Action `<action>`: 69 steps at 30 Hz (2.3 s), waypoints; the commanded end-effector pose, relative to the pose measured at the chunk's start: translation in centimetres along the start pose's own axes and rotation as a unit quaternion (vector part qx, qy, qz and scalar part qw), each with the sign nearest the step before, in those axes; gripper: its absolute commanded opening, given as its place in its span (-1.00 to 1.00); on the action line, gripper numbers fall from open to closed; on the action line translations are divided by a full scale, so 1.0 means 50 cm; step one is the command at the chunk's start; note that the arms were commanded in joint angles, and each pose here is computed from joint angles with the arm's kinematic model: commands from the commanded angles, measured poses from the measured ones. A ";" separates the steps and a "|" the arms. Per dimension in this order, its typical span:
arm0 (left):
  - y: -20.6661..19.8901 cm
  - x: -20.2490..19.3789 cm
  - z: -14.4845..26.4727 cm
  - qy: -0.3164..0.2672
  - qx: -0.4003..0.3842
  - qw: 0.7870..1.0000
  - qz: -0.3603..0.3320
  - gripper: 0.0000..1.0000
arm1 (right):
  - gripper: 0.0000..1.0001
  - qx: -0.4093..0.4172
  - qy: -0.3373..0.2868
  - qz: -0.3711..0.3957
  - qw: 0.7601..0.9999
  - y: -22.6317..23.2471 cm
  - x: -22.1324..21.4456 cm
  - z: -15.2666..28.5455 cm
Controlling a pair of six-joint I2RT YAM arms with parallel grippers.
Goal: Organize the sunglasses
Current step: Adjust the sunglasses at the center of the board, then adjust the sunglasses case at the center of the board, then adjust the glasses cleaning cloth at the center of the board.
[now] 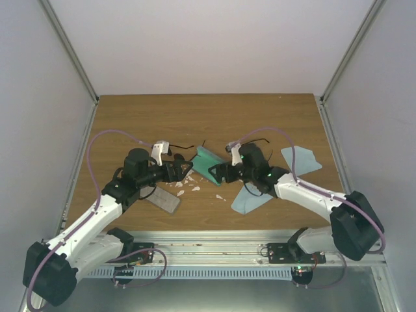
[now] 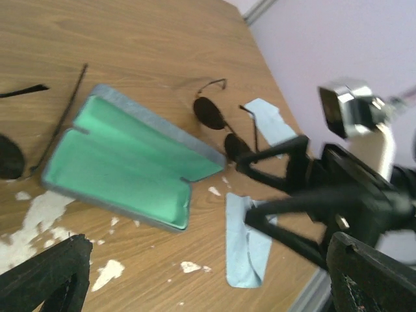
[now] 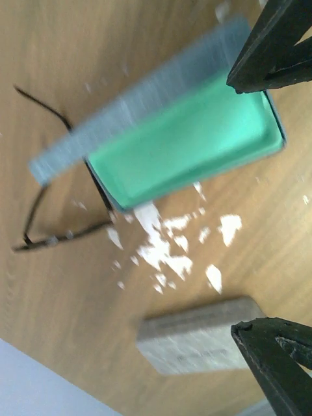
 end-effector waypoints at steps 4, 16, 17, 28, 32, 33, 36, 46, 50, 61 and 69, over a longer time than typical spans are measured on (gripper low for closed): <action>0.045 0.013 0.021 -0.021 0.089 0.995 0.031 0.91 | 0.69 0.010 0.087 0.020 0.996 0.078 -0.133 -0.066; 0.040 0.003 0.019 -0.021 0.070 0.996 0.050 0.77 | 0.22 -0.094 0.131 -0.009 0.987 0.003 -0.184 -0.165; 0.041 0.003 0.017 -0.020 0.070 0.996 0.050 0.77 | 0.22 -0.111 0.129 -0.018 0.985 -0.014 -0.184 -0.162; 0.036 0.002 -0.003 -0.009 0.055 0.998 0.042 0.76 | 0.27 -0.186 0.098 -0.041 0.977 -0.085 -0.147 -0.118; 0.037 -0.006 -0.010 -0.001 0.047 0.998 0.043 0.76 | 0.26 -0.199 0.088 -0.057 0.974 -0.082 -0.146 -0.064; 0.036 -0.011 -0.013 0.003 0.044 0.998 0.045 0.76 | 0.25 -0.211 0.089 -0.063 0.971 -0.086 -0.151 -0.045; 0.026 -0.023 -0.021 0.011 0.026 0.998 0.051 0.75 | 0.12 -0.249 0.111 -0.070 0.959 -0.095 -0.184 0.015; -0.011 -0.048 -0.032 0.020 -0.001 0.998 0.060 0.72 | -0.12 -0.261 0.205 -0.034 0.943 -0.059 -0.302 0.056; -0.020 -0.052 -0.028 0.017 -0.005 0.998 0.058 0.72 | -0.15 -0.272 0.223 -0.029 0.936 -0.066 -0.328 0.049; -0.024 -0.052 -0.013 0.011 -0.003 0.999 0.051 0.72 | -0.61 -0.289 0.254 -0.042 0.922 -0.096 -0.387 0.029; -0.016 -0.071 -0.016 0.026 0.001 0.998 0.057 0.72 | -0.99 -0.200 0.242 -0.045 0.948 -0.031 -0.362 -0.003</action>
Point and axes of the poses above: each gripper's point midway between its finger pads, its own z axis back along the fingers, its own y axis along the line the jaws close on, x = y × z, the point moved 1 cm from there along z, back along the fingers, and after that the axes turned 1 degree about -z, right-handed, at the moved point
